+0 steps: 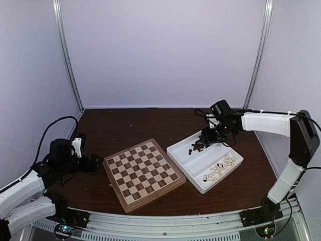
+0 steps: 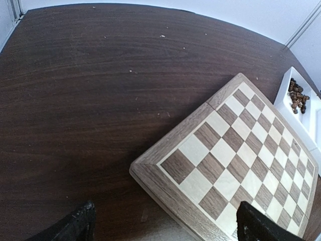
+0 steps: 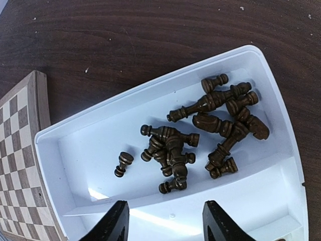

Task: Set up the chess pieces on the board
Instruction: Pick up the chess piece from the storage box.

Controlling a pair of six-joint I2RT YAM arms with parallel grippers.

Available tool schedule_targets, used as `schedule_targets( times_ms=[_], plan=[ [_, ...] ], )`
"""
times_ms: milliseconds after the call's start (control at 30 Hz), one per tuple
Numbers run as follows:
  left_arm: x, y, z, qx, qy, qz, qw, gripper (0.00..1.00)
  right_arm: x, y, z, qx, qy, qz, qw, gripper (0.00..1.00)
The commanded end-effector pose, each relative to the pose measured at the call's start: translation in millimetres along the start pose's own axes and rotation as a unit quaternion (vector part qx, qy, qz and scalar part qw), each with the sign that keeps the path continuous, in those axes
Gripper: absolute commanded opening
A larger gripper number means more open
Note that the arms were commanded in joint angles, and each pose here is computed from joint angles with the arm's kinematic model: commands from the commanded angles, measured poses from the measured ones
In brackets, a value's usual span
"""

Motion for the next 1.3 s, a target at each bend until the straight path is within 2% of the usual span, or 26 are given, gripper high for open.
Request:
schedule_targets(
  times_ms=[0, 167, 333, 500, 733, 933, 1267],
  plan=[
    [-1, -2, -6, -0.010, -0.022, 0.013, 1.000, 0.98, -12, 5, -5, 0.004, 0.016, -0.007, 1.000, 0.52],
    [0, -2, -6, -0.010, -0.023, 0.013, 1.000, 0.98, -35, 4, -7, 0.006, 0.037, 0.003, 0.999, 0.46],
    [-1, -2, -6, -0.010, -0.021, 0.012, 1.000, 0.98, -52, 2, -7, 0.014, 0.055, 0.012, 0.998, 0.45],
    [-1, -2, -6, -0.010, -0.019, 0.010, 1.000, 0.98, -61, 1, -9, 0.016, 0.063, 0.019, 0.998, 0.36],
    [-2, -2, -6, -0.009, -0.016, 0.008, 1.000, 0.98, -53, 4, -15, 0.016, 0.053, 0.015, 0.998, 0.10],
    [-1, -4, -6, -0.015, -0.019, 0.021, 0.999, 0.98, -26, 7, -17, 0.027, 0.044, 0.003, 0.999, 0.08],
    [-1, -7, -9, -0.028, -0.022, 0.042, 0.998, 0.98, 5, 8, -2, 0.053, 0.075, -0.013, 0.996, 0.06]
  ],
)
Point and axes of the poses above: each gripper's point midway between its finger pads, its own x axis back along the fingers, its own y axis along the line the jaws close on, z = x × y, the point moved 10 cm from there along x, back along the fingers, and after that the axes turned 1 degree about -x, right-handed, at the moved point
